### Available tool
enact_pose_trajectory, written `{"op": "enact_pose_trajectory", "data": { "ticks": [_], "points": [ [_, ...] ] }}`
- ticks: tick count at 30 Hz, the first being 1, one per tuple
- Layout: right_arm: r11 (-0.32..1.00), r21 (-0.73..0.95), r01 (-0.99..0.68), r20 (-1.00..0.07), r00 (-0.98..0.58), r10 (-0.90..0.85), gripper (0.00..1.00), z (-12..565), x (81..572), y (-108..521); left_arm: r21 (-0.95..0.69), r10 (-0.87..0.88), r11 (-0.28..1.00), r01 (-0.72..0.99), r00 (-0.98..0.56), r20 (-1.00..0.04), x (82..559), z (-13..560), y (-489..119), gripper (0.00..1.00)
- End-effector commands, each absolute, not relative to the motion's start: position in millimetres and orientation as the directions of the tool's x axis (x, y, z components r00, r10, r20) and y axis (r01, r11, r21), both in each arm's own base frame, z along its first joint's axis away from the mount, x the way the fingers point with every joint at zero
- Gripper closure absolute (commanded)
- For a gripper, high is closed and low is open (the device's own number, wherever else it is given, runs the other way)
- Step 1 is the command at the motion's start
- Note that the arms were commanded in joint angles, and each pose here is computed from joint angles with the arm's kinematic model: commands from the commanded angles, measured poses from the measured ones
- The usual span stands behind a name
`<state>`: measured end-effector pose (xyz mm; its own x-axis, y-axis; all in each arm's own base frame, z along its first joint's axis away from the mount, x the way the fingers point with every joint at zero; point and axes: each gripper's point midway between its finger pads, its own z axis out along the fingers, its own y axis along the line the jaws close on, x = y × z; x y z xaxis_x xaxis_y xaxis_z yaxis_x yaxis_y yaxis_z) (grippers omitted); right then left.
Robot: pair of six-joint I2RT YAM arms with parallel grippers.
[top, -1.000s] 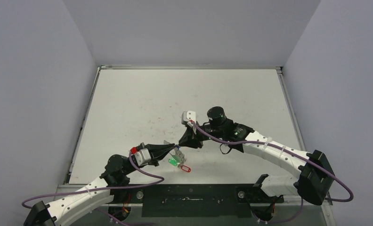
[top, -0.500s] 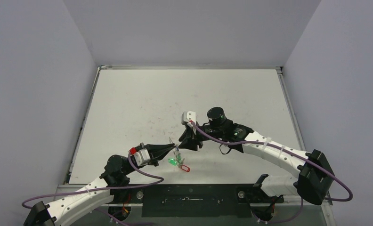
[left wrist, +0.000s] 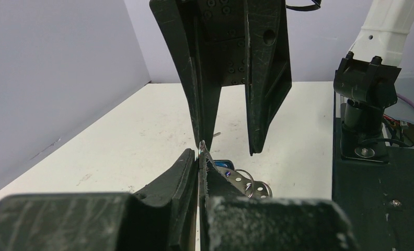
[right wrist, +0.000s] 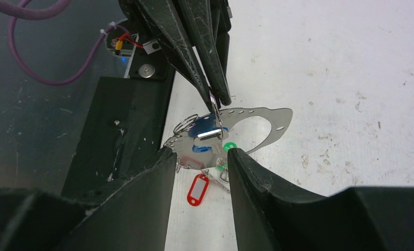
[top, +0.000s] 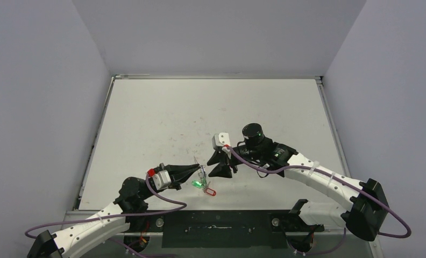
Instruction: Put the keys on the keyring
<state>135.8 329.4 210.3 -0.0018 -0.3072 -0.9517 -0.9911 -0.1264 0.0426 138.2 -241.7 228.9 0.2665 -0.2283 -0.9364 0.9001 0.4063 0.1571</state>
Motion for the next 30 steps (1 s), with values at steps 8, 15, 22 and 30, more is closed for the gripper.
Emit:
{"op": "enact_pose_trajectory", "data": {
  "ticks": [8, 15, 22, 30],
  "points": [
    [-0.197, 0.023, -0.980, -0.977, 0.020, -0.214, 0.65, 238, 133, 348, 0.171, -0.298, 0.395, 0.903, 0.302, -0.906, 131, 255, -240, 1.00],
    [-0.146, 0.018, -0.989, -0.977, 0.013, -0.211, 0.67, 242, 141, 350, 0.172, -0.294, 0.388, 0.905, 0.299, -0.908, 130, 254, -241, 1.00],
    [-0.124, 0.016, -0.992, -0.984, 0.006, -0.178, 0.74, 249, 145, 353, 0.172, -0.295, 0.388, 0.905, 0.299, -0.907, 130, 255, -241, 1.00],
    [-0.112, 0.013, -0.994, -0.976, 0.011, -0.218, 0.96, 238, 147, 351, 0.175, -0.295, 0.390, 0.904, 0.303, -0.906, 130, 257, -240, 1.00]
  ]
}}
